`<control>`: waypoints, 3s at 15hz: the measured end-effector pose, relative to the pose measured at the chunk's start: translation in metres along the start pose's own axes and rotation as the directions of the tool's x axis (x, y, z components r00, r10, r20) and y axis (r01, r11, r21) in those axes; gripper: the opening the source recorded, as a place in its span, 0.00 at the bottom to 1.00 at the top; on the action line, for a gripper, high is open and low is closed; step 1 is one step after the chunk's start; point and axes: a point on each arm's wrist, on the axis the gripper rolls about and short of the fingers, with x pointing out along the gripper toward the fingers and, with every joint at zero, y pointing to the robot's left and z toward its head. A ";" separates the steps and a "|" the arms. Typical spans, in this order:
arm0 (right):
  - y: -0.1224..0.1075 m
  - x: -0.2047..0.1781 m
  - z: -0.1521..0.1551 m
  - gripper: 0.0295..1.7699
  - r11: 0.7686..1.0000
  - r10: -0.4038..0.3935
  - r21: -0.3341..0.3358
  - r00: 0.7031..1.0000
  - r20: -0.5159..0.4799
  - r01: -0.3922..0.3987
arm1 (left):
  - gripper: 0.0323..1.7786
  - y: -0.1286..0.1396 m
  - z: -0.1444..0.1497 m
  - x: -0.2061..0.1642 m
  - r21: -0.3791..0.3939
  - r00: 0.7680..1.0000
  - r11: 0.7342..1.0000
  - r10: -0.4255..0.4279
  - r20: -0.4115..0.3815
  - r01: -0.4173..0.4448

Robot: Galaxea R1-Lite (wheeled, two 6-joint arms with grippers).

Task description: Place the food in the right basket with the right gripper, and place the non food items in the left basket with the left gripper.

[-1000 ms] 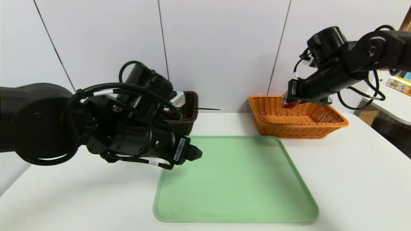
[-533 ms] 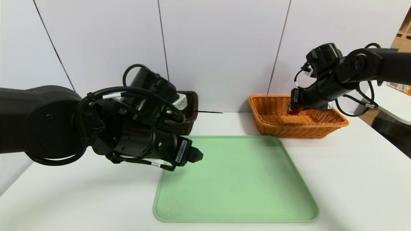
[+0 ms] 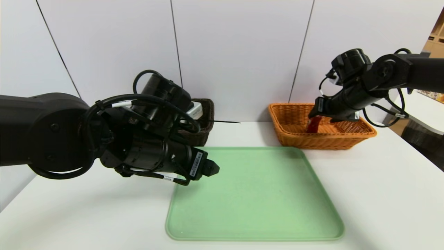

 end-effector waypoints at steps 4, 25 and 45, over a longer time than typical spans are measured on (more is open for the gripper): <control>0.001 -0.025 0.000 0.79 1.000 0.014 0.002 1.000 0.003 -0.014 | 0.95 0.000 0.002 -0.009 0.001 1.000 1.000 -0.005 0.025 0.005; -0.016 -0.272 -0.124 0.95 0.957 0.229 -0.188 0.973 0.012 -0.223 | 0.95 0.047 -0.012 -0.178 -0.147 0.912 0.923 0.378 0.158 -0.356; -0.099 -0.328 -0.243 0.96 0.954 0.278 -0.162 0.948 0.156 -0.253 | 0.95 0.065 -0.179 -0.219 -0.216 0.802 0.832 0.552 0.228 -0.511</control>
